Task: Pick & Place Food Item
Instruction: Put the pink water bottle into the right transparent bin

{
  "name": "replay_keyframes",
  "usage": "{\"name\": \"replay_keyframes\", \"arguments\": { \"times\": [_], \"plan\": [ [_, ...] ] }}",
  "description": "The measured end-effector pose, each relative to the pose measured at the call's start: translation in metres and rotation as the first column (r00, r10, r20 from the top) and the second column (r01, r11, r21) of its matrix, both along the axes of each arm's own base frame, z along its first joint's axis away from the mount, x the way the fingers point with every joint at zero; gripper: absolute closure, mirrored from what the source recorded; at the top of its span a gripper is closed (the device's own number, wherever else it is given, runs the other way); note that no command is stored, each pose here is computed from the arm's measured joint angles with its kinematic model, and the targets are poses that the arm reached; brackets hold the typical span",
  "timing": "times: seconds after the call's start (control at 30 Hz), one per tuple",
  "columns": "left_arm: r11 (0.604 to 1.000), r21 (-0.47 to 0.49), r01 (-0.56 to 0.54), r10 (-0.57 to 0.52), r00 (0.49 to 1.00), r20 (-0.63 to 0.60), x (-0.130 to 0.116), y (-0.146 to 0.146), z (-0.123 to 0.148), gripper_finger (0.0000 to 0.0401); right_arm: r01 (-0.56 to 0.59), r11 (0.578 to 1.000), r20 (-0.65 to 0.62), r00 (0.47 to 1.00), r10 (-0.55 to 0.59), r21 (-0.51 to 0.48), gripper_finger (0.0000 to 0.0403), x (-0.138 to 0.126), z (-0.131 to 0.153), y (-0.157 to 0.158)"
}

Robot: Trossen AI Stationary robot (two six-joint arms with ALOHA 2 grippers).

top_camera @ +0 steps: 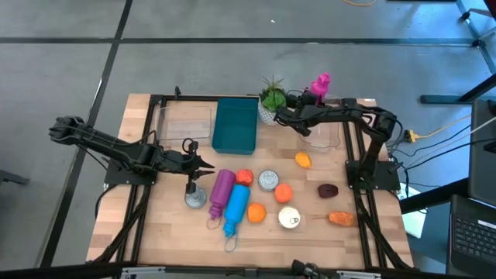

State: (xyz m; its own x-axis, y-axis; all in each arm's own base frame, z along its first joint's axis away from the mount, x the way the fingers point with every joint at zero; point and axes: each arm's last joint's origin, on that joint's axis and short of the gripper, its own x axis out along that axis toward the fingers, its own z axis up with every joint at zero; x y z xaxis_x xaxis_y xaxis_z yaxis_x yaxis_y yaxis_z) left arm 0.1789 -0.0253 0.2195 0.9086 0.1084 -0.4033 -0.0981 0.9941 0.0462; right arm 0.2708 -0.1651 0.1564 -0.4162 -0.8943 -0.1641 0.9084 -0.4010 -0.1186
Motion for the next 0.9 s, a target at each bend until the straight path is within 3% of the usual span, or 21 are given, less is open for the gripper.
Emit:
{"name": "replay_keyframes", "arguments": {
  "times": [0.4,0.9],
  "plan": [
    [1.000,0.001,0.001,-0.001,1.000,-0.003,-0.0001,0.0000,-0.0003,0.0334,0.008,1.000,0.004,1.000,-0.008,0.002,0.0187,-0.0004,-0.0039,-0.0021],
    [1.000,0.004,0.002,-0.002,1.000,-0.008,-0.0003,0.0000,-0.0007,0.0334,0.008,1.000,0.002,1.000,-0.008,0.009,0.0079,-0.0006,-0.0045,-0.0023]
  ]
}}
